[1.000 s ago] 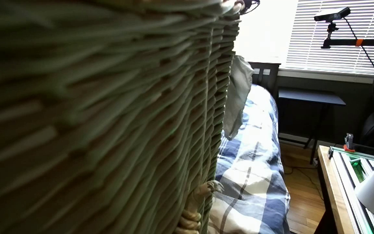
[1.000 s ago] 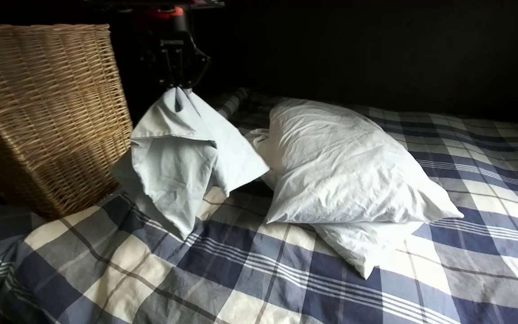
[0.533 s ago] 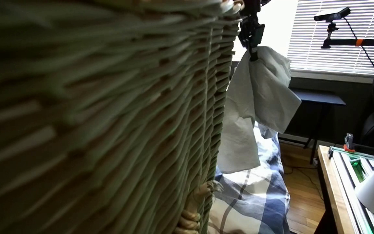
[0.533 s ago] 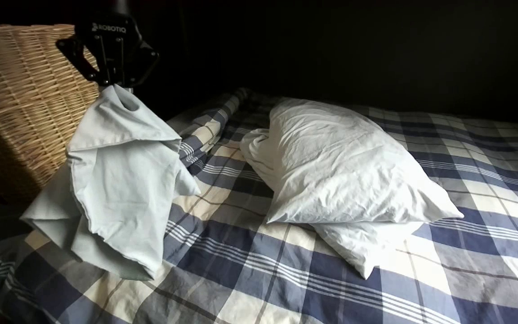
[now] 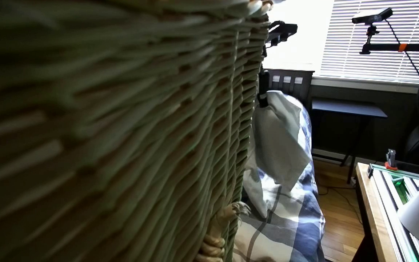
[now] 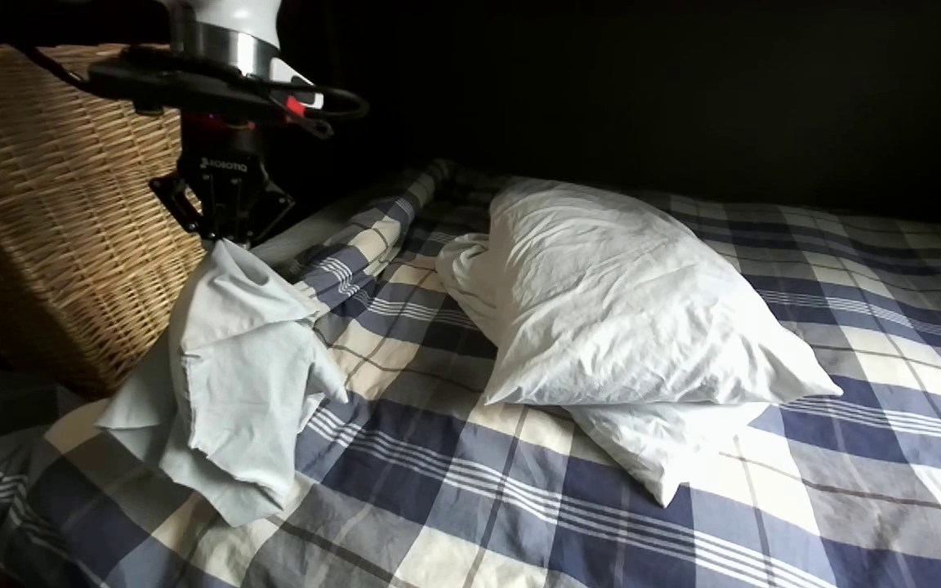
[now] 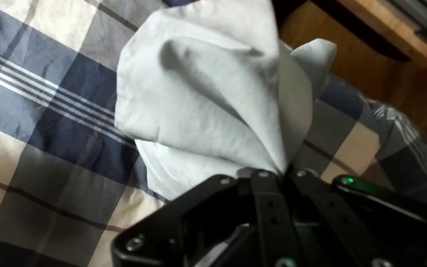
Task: Put the cloth on the bed
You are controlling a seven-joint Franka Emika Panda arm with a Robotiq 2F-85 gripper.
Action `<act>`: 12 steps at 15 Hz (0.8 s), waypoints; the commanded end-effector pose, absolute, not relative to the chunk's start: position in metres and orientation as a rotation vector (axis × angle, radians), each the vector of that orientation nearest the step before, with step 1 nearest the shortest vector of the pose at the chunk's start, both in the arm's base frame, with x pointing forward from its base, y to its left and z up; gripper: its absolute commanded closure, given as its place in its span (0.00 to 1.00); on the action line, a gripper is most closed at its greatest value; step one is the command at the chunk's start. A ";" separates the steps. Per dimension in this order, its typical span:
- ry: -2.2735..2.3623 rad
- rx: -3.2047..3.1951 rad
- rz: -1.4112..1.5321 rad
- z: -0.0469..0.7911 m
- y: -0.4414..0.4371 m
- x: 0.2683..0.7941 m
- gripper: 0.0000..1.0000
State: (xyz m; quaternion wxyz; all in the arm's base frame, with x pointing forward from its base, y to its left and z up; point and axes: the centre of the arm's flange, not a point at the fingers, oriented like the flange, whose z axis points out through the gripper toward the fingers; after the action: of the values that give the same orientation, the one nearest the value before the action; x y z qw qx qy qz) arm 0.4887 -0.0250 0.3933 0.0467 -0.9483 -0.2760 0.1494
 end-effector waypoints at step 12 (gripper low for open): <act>-0.230 -2.917 -0.187 0.255 -0.013 0.575 0.99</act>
State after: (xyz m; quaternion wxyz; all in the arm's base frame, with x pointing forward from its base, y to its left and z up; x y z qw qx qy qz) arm 0.5665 -0.0153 0.2832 0.1078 -0.9890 -0.0975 -0.0285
